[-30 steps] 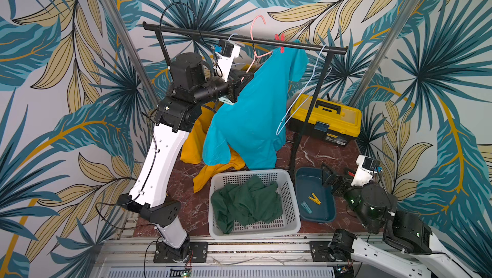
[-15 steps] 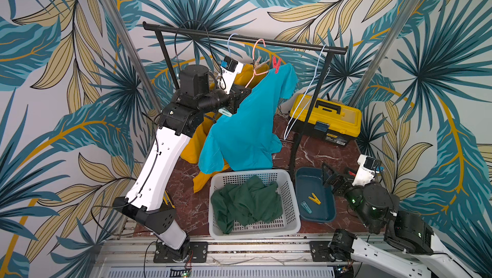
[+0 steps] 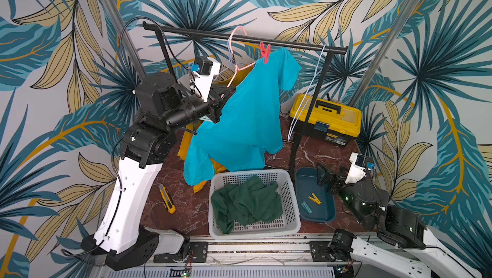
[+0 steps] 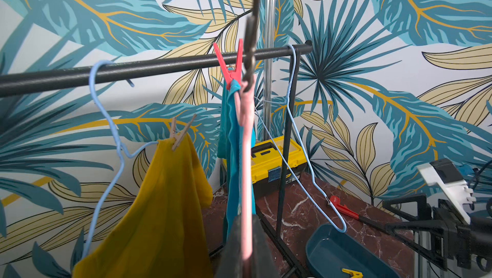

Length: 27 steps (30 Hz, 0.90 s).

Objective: Remove the clothespins securing t-shirts to the hanger
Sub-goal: Pick up the hanger from the clothes rail.

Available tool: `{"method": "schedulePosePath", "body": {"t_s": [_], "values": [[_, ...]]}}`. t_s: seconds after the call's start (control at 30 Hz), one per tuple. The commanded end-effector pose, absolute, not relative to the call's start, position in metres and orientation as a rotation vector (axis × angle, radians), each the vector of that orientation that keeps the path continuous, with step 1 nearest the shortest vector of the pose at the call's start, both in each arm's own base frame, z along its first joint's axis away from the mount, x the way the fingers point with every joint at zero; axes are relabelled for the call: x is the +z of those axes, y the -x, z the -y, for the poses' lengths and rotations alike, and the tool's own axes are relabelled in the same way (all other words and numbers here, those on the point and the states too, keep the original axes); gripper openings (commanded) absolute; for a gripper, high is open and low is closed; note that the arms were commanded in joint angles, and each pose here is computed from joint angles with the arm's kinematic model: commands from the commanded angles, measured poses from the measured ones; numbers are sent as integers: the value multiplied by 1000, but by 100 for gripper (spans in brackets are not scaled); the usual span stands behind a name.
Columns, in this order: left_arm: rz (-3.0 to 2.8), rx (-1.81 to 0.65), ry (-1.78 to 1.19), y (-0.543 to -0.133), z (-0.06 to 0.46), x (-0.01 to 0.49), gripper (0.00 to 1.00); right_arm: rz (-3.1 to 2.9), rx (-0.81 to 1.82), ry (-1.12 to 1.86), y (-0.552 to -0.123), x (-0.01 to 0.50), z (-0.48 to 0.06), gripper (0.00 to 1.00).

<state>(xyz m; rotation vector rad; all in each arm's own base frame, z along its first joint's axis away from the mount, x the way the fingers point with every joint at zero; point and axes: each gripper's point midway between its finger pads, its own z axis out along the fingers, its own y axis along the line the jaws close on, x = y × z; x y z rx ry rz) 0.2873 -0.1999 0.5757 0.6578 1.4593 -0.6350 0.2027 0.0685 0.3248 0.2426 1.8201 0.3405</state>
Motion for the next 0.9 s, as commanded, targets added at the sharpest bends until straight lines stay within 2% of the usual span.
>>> {"method": "schedulePosePath", "body": {"t_s": [0.0,0.23,0.4,0.67,0.87], "values": [[-1351,-575,-618,-272,184,610,0,-1823,358,-255,-202,325,-69,99],[-1299,-460,-568,-249,158,629,0,-1829,386,-257,-199,327,-69,100],[-1301,-455,-606,-230,154,626,0,-1840,400,-238,-197,330,-71,99],[-1398,-502,-675,-223,161,572,0,-1904,426,-134,-205,336,-102,100],[-1464,-546,-737,-217,168,530,0,-1917,486,-1,-215,359,-140,100]]}}
